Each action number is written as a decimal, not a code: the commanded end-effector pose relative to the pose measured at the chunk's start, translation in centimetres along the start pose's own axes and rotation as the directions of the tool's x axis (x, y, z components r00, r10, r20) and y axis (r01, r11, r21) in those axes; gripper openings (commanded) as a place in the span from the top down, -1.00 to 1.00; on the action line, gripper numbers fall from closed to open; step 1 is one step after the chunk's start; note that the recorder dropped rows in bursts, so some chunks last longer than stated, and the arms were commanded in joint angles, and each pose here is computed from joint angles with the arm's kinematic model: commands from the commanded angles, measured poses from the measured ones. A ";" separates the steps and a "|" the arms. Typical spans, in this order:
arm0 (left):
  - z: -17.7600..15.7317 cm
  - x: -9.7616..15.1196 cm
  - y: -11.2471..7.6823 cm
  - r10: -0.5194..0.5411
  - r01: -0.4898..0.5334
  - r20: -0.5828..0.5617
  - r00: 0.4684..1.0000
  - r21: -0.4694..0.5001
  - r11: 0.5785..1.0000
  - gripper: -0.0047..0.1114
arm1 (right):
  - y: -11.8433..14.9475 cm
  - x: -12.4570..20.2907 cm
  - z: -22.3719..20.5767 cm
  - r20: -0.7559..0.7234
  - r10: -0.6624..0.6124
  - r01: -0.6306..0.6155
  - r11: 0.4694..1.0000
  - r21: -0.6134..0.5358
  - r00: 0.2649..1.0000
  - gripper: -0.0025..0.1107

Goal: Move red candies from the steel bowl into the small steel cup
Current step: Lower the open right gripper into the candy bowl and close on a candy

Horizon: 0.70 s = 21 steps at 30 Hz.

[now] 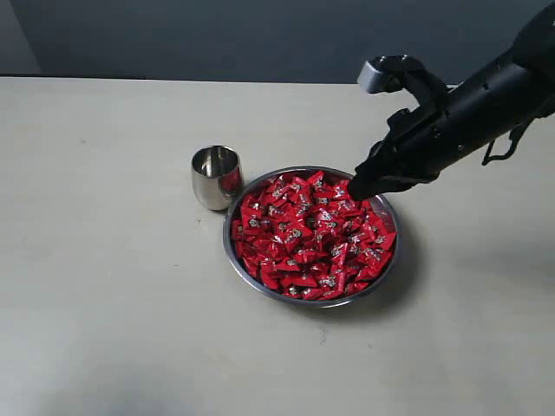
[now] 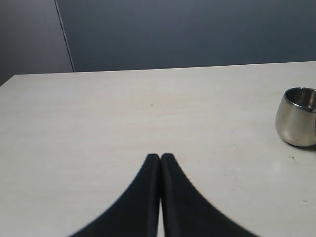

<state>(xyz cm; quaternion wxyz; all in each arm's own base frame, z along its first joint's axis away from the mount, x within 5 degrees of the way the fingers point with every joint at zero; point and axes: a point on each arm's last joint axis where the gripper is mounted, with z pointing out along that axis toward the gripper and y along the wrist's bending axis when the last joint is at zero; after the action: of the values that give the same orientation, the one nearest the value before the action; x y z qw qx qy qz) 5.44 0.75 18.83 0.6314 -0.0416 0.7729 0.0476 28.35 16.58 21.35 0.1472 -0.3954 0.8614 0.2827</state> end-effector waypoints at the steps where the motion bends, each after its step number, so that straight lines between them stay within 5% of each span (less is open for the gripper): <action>1: 0.0 0.1 0.0 -0.002 0.002 0.002 1.000 0.000 1.000 0.91 | 2.2 -0.8 1.1 0.001 -0.061 0.061 0.997 -0.041 0.998 0.97; 6: 0.0 0.1 0.0 -0.002 0.002 0.002 1.000 0.000 1.000 0.91 | 4.1 -1.3 2.5 -0.018 -0.023 0.023 1.000 0.001 1.000 0.97; 12: 0.0 0.1 0.0 -0.002 0.002 0.002 1.000 0.000 1.000 0.91 | 4.0 -0.8 4.4 -0.111 0.002 0.022 0.976 0.217 0.994 0.97; 21: 0.0 0.1 0.0 -0.002 0.002 0.002 1.000 0.000 1.000 0.91 | 5.9 -0.5 6.2 -0.181 -0.082 0.123 0.966 0.229 0.980 0.97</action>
<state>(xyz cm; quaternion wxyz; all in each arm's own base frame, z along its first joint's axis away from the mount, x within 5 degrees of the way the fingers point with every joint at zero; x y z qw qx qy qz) 5.44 0.75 18.83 0.6314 -0.0416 0.7729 0.0476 24.59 23.36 18.81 0.1260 -0.4230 0.8851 0.1474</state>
